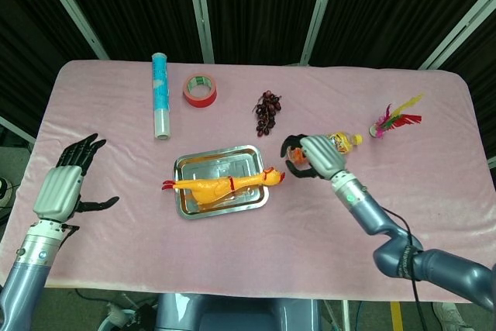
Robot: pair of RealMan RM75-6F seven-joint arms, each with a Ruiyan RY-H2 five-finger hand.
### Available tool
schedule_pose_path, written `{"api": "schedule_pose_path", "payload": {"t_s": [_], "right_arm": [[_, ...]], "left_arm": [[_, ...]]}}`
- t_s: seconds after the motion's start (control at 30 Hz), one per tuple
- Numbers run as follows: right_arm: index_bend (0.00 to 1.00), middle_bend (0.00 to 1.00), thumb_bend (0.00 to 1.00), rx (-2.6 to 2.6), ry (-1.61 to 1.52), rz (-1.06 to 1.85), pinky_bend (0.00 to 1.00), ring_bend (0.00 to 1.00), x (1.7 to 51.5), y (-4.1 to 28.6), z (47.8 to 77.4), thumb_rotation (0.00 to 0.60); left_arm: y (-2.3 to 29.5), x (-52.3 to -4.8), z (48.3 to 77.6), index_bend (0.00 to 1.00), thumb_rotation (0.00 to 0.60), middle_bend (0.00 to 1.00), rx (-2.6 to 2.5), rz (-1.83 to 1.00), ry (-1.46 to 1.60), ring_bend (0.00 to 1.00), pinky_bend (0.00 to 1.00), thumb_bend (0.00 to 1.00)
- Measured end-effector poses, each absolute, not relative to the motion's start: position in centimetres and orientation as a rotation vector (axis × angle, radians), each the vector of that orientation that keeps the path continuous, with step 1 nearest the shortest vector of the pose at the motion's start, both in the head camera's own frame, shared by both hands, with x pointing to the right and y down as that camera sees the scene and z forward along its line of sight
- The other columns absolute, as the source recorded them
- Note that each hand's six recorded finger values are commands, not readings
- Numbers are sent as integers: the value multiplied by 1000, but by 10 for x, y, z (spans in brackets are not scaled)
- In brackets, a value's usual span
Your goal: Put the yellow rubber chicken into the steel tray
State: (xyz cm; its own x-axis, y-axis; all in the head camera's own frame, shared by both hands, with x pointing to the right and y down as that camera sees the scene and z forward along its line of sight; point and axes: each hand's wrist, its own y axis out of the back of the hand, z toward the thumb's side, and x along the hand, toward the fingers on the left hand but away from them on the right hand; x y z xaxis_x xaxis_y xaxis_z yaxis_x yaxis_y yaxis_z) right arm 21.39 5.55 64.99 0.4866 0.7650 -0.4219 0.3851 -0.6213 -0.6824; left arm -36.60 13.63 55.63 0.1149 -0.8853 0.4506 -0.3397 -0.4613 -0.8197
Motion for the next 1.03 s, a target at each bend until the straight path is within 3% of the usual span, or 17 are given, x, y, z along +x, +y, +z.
{"api": "schedule_pose_path", "payload": {"t_s": [0.17,0.37,0.47,0.77,1.03], "right_arm": [[387,334,492,-2074,-1081,1018,268,207,280,66,625,600],[109,177,492,-1846,-1125,1101,102,64,348,98,602,600],[19,130,492,-1764,-1107,1174,50,25,376,120,596,600],[0,70,493,-1657,-1103,1321,3,0,423,181,586,600],[0,58,493,-1632,-1130,1369,0,0,435,220,575,600]], "left_arm": [[139,-392,558,115,600,21,-1816,-1399,1211,0,28,36],[150,-408,555,89,600,2,-1770,-1415,1201,0,11,36],[159,-410,554,68,600,0,-1772,-1419,1160,0,2,36],[189,-419,541,9,600,0,-1763,-1406,1141,0,0,36],[214,-423,530,6,600,0,-1729,-1388,1152,0,0,36]]}}
